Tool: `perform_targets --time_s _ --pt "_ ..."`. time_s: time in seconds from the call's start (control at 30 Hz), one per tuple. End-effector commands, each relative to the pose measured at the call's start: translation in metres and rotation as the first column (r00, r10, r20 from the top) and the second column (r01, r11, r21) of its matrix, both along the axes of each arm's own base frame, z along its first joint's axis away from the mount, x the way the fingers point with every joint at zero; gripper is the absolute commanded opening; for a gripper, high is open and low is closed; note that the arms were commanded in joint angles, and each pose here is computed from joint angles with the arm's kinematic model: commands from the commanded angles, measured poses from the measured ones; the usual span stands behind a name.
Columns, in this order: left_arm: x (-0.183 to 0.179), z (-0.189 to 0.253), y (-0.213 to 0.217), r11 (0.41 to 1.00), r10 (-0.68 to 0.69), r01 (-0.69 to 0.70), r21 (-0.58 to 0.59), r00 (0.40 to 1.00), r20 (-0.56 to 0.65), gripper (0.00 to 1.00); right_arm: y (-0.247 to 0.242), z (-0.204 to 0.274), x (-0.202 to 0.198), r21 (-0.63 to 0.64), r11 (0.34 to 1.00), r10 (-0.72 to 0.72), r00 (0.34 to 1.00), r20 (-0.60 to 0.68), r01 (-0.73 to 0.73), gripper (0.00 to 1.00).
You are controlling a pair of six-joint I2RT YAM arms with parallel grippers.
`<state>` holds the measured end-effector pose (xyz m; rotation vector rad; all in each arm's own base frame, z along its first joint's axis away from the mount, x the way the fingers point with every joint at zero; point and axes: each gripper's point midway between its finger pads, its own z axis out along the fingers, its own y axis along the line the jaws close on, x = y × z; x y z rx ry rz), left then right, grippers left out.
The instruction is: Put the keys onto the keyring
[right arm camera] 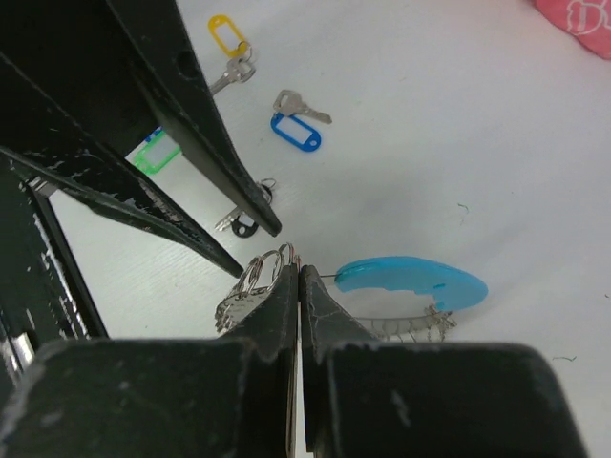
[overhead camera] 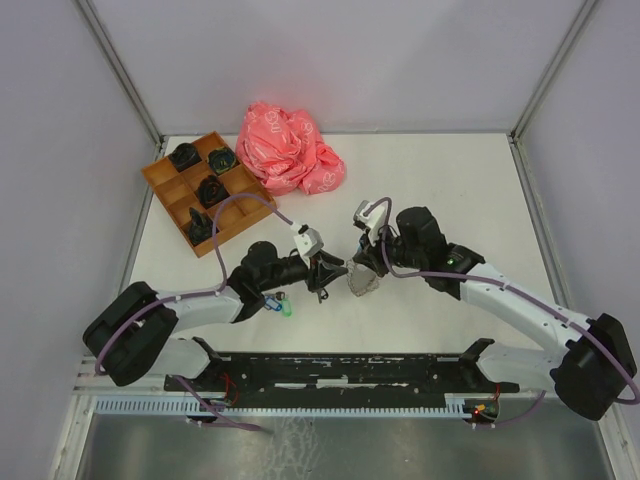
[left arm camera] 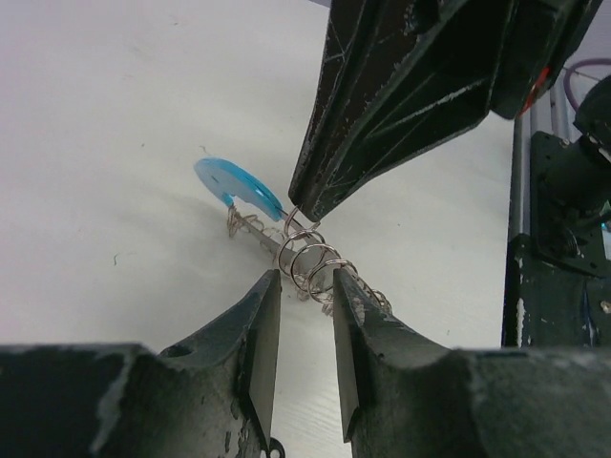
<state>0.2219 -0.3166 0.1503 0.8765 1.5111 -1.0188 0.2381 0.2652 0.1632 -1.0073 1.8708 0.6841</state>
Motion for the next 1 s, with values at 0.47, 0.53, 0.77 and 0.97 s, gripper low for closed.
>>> perform_targets --time_s 0.47,0.53,0.77,0.97 --pt "-0.011 0.040 -0.012 0.982 -0.186 0.186 0.035 0.919 0.346 0.34 -0.006 0.011 -0.028 -0.132 0.967 0.215 0.976 -0.047 -0.219 0.01" --pt "-0.006 0.038 -0.013 0.985 -0.169 0.167 0.036 0.928 0.333 0.34 -0.005 0.013 -0.027 -0.128 0.966 0.220 0.975 -0.041 -0.223 0.01" --pt "0.011 0.023 -0.018 0.993 -0.118 0.108 0.052 0.961 0.250 0.31 -0.002 0.020 -0.028 -0.111 0.965 0.237 0.971 -0.014 -0.237 0.01" --pt "0.003 0.011 -0.025 0.985 -0.171 0.161 0.064 0.962 0.214 0.31 -0.001 0.024 -0.026 -0.102 0.967 0.234 0.972 -0.002 -0.233 0.01"
